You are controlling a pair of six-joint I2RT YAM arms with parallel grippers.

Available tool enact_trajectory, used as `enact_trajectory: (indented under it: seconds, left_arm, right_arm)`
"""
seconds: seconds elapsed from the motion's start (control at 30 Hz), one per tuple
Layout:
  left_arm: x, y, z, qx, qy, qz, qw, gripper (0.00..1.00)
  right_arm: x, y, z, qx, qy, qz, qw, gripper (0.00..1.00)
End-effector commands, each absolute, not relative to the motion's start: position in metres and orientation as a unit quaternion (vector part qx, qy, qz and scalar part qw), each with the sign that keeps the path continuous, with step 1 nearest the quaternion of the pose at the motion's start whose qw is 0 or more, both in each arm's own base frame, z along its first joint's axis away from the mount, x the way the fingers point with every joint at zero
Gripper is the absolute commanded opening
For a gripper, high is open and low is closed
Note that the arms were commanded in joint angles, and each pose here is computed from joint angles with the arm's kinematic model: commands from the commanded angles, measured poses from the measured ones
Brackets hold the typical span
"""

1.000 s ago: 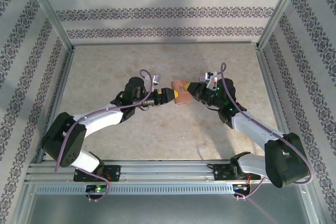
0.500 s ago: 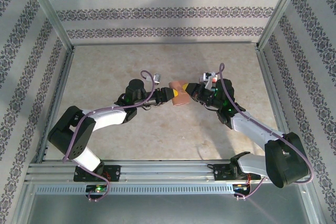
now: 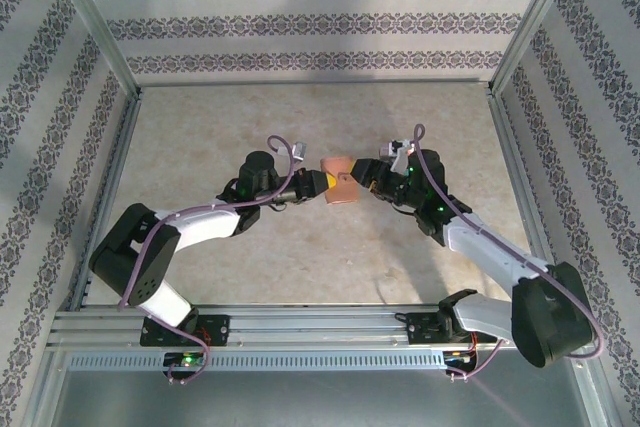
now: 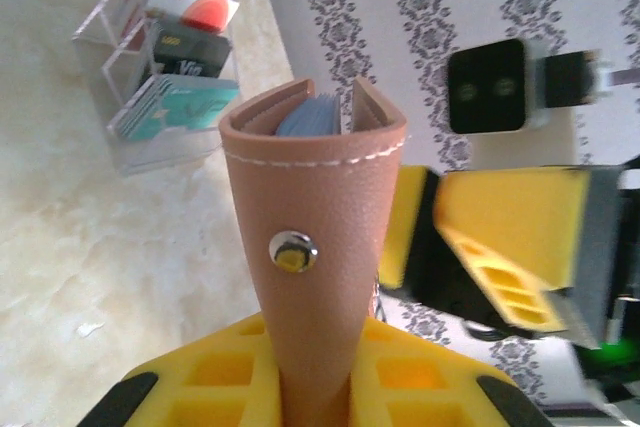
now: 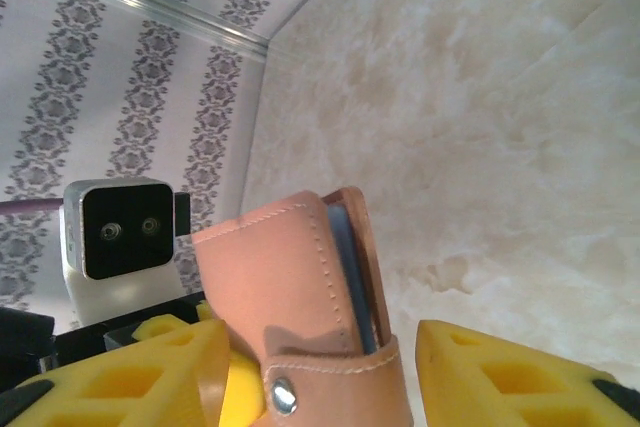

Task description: Take the credit cards out of the card holder

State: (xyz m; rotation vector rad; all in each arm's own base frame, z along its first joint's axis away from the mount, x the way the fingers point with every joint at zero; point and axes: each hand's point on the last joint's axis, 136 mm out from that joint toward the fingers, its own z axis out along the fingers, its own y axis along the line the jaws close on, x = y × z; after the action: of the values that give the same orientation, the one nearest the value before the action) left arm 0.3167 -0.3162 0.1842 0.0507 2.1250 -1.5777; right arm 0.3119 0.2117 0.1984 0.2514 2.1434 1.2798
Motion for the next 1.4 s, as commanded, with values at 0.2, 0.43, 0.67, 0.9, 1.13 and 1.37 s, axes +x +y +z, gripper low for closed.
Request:
enact_trajectory:
  seconds: [0.2,0.43,0.67,0.9,1.13,1.37]
  left_arm:
    - [0.318,-0.292,0.195,0.084,0.826,-0.468,0.302,0.16]
    - [0.314,-0.298,0.2,0.094,0.816,-0.487,0.296,0.14]
    - [0.311,-0.298,0.201,0.09,0.811,-0.497,0.296,0.11]
    - [0.308,-0.301,0.202,0.094,0.803,-0.512,0.291,0.08]
    - [0.307,-0.304,0.212,0.101,0.79,-0.527,0.296,0.04]
    - [0.308,-0.305,0.215,0.098,0.785,-0.534,0.3,0.04]
  right_arm:
    - [0.288,0.203,0.206,0.022,0.882,0.313,0.353,0.49]
    - [0.285,0.242,0.212,-0.026,0.883,0.322,0.341,0.36]
    - [0.291,0.255,0.204,-0.034,0.888,0.322,0.325,0.32]
    - [0.294,0.259,0.201,-0.037,0.889,0.323,0.322,0.33]
    - [0.294,0.262,0.19,-0.04,0.895,0.317,0.31,0.33]
    - [0.292,0.267,0.185,-0.048,0.897,0.321,0.299,0.37]
